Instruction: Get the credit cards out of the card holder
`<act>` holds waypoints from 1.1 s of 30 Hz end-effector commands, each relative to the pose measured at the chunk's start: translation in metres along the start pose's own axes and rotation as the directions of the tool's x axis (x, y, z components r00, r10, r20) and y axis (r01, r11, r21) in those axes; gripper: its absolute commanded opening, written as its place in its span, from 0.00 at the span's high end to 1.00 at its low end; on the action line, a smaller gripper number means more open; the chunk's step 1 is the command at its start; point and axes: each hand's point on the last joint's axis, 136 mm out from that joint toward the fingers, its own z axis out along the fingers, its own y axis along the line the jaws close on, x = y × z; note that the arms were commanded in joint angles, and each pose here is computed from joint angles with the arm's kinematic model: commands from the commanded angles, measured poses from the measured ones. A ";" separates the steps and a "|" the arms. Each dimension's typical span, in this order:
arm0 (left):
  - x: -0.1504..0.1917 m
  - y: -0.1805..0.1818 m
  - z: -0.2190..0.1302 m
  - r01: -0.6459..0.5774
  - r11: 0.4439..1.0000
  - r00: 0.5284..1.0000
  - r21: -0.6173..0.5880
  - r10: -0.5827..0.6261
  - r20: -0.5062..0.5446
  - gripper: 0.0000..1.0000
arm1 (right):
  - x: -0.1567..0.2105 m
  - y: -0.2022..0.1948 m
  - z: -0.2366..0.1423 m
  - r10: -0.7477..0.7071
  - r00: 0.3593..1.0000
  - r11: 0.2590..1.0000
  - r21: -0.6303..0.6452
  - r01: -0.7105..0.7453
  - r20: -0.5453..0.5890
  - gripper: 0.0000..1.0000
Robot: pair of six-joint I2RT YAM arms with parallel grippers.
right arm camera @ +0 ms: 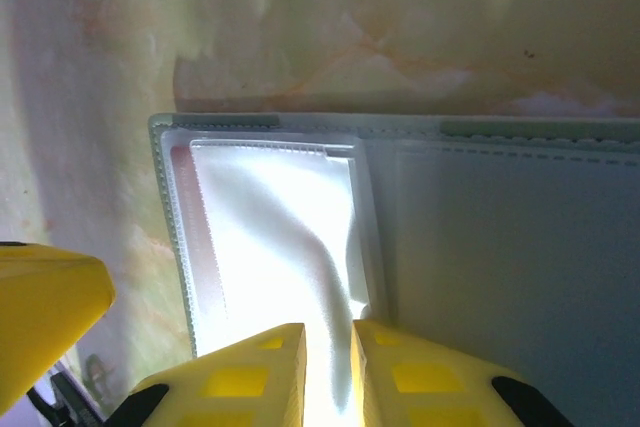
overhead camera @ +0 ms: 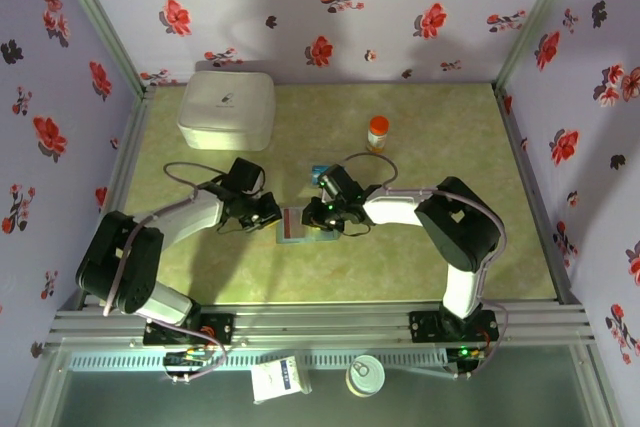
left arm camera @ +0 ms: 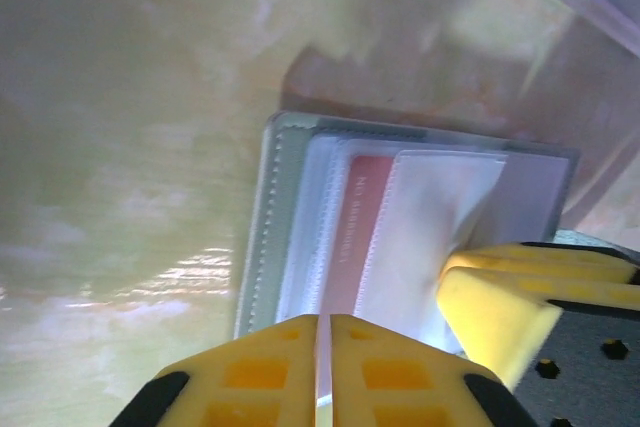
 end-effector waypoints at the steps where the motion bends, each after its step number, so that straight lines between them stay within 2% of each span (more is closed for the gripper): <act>1: -0.002 -0.019 -0.002 -0.008 0.998 1.000 0.060 0.008 -0.004 0.85 | 0.001 -0.004 -0.003 0.031 1.000 0.999 -0.021 -0.031 -0.003 0.80; 7: -0.001 -0.029 0.009 -0.003 0.996 0.999 0.087 0.006 -0.035 0.76 | 0.000 -0.005 -0.003 0.059 0.998 0.996 -0.069 -0.059 -0.012 0.80; 16: 0.002 -0.022 0.020 0.001 0.998 0.998 0.070 0.003 -0.055 0.67 | 0.000 -0.011 -0.003 0.084 0.995 0.993 -0.084 -0.088 -0.044 0.80; 30: 0.005 -0.027 0.038 0.011 0.996 0.996 0.085 -0.004 -0.086 0.71 | 0.003 -0.013 0.003 0.115 0.992 0.987 -0.110 -0.121 -0.057 0.81; 33: 0.004 -0.030 0.038 0.015 0.996 0.996 0.091 -0.008 -0.084 0.76 | 0.003 -0.013 0.003 0.116 0.992 0.986 -0.114 -0.122 -0.057 0.81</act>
